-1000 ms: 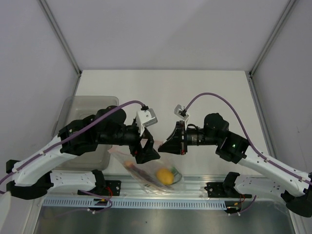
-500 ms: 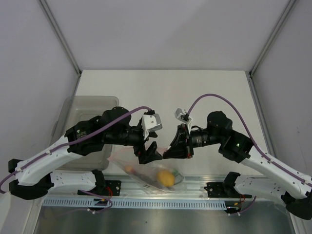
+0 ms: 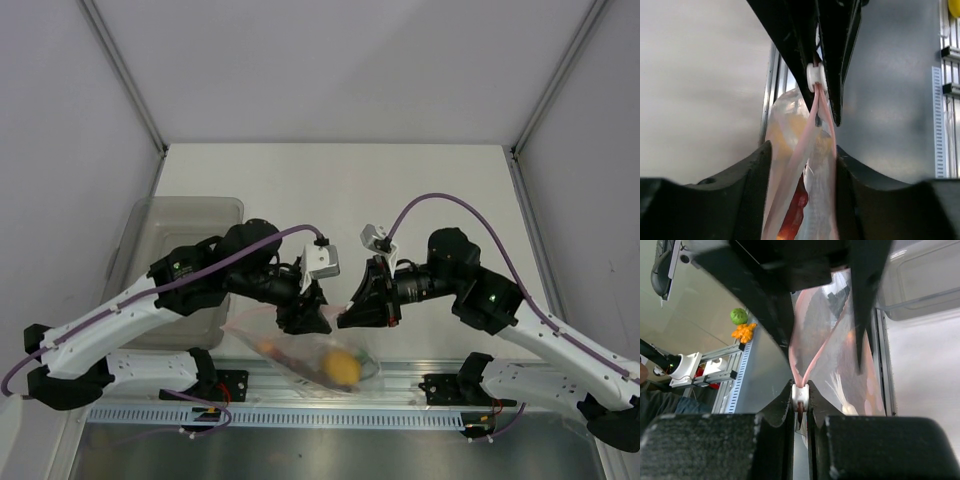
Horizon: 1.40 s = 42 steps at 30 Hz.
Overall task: Place the food in the zip-top bag and seal the zipper
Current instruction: Zip the zipper food storage bag at the center of the board.
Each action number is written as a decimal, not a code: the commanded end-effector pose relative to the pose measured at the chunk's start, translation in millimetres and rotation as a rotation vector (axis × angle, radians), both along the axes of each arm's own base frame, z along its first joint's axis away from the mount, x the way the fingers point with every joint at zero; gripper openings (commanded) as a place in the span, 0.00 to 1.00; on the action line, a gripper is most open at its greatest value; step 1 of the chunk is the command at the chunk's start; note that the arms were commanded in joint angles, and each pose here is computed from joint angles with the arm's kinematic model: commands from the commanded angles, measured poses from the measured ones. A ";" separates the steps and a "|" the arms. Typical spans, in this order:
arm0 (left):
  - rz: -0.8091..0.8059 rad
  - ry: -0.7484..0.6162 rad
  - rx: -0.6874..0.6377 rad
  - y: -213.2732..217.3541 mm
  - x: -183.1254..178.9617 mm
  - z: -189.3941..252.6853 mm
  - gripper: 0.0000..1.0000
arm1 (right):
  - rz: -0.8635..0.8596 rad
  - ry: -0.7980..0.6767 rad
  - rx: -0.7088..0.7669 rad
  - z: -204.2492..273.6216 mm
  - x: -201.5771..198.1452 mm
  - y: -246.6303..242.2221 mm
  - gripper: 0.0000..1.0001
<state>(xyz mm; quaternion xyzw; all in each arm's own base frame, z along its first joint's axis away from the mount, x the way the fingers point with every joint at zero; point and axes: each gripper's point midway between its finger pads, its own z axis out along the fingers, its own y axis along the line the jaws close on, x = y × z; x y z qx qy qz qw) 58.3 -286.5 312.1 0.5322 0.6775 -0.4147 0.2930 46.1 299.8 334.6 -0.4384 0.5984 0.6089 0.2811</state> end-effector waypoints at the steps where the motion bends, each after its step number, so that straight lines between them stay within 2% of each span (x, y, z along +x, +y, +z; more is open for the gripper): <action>1: -0.051 0.080 -0.012 1.5 -12.0 0.6 0.49 | -0.011 -0.081 0.079 28.9 3.4 -0.1 0.00; 2: -0.043 0.085 -0.010 1.6 -10.6 -0.3 0.33 | -0.016 -0.077 0.074 27.8 4.9 1.0 0.00; 4: -0.020 0.093 -0.012 3.3 -7.0 -0.2 0.14 | -0.038 -0.073 0.061 24.8 8.9 2.0 0.00; 5: 0.004 0.091 -0.012 3.5 -2.8 -0.9 0.01 | -0.045 -0.065 0.042 20.4 9.9 1.7 0.07; 8: 0.062 0.099 -0.026 5.6 6.2 0.0 0.01 | -0.093 -0.062 0.016 12.2 16.4 0.5 0.16; 15: 0.064 0.101 -0.069 6.3 3.9 8.2 0.01 | -0.088 -0.053 0.038 8.7 13.9 -0.9 0.16; 17: 0.067 0.093 -0.079 8.2 3.5 11.3 0.01 | -0.081 -0.048 0.035 7.4 12.8 -0.5 0.23; 20: 0.070 0.090 -0.086 10.7 3.2 14.0 0.01 | -0.084 -0.041 0.025 2.6 13.4 -0.6 0.25; 21: 0.071 0.092 -0.086 11.5 2.8 14.0 0.00 | -0.084 -0.039 0.025 1.9 13.0 -0.6 0.25; 23: 0.072 0.092 -0.088 12.2 2.3 14.5 0.01 | -0.098 -0.040 0.031 2.8 14.9 -0.4 0.17; 25: 0.064 0.099 -0.085 11.9 0.9 13.3 0.01 | -0.106 -0.043 0.042 5.6 16.3 -0.2 0.03; 26: 0.059 0.101 -0.084 11.3 0.5 12.8 0.01 | -0.123 -0.049 0.050 8.4 18.6 0.0 0.00; 31: 0.048 0.098 -0.095 9.1 0.1 18.0 0.01 | -0.203 -0.060 0.061 17.5 31.8 -0.2 0.00; 32: 0.058 0.088 -0.101 8.9 2.4 21.3 0.09 | -0.204 -0.061 0.070 20.4 31.1 -0.9 0.00; 33: 0.073 0.077 -0.105 8.2 5.7 23.5 0.30 | -0.199 -0.065 0.078 22.2 29.9 -1.6 0.00; 34: 0.090 0.067 -0.110 7.7 9.1 26.0 0.62 | -0.195 -0.068 0.081 22.7 28.8 -2.2 0.00; 37: 0.184 0.055 -0.152 4.4 24.5 45.6 0.70 | -0.182 -0.061 0.060 16.0 27.2 -2.0 0.00; 42: 0.271 0.066 -0.213 0.9 40.0 72.8 0.62 | -0.169 -0.044 0.066 15.5 24.6 -1.4 0.00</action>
